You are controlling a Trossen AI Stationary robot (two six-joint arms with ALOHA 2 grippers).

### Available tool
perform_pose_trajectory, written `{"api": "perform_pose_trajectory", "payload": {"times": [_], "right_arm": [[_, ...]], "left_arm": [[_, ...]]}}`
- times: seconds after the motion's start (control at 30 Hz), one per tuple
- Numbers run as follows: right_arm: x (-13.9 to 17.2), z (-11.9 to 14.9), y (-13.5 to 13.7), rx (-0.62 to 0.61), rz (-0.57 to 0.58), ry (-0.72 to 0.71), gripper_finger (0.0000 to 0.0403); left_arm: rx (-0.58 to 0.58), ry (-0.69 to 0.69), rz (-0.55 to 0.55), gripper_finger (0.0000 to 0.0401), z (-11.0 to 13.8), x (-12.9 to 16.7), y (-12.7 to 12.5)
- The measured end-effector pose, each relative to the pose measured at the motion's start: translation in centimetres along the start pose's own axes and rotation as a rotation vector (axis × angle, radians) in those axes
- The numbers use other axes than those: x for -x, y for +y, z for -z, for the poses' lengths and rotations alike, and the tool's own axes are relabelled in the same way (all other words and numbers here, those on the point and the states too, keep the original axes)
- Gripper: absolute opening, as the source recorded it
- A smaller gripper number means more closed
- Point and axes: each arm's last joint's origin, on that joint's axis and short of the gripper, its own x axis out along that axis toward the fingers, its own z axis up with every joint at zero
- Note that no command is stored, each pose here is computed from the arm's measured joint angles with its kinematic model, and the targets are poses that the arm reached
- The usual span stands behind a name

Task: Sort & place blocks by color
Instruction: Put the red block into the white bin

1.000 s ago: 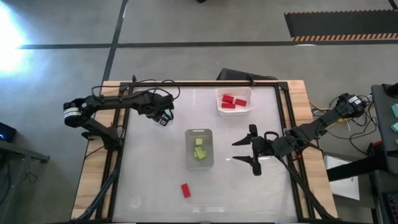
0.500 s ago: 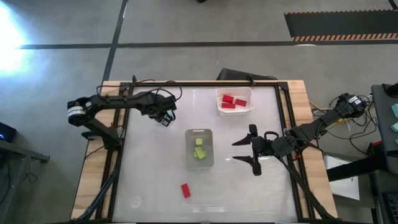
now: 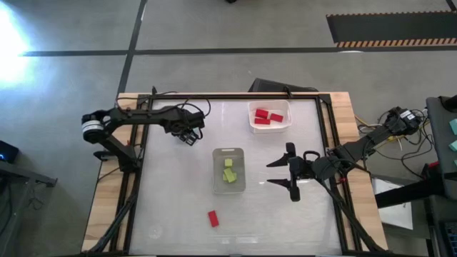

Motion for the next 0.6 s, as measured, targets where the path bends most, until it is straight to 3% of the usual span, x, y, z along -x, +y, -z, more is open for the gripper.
{"api": "perform_pose_trajectory", "payload": {"times": [0.33,0.6], "right_arm": [[-0.3,0.5,0.0,-0.028,0.006,0.019,0.0228],[-1.4,2.5,0.2,-0.119,0.040,0.141,0.0228]], "left_arm": [[-0.023,-0.089,0.062,0.0181,0.0,2.7,-0.1],[-0.126,-0.279,0.246,0.0182,1.9,7.6,-3.0]]}}
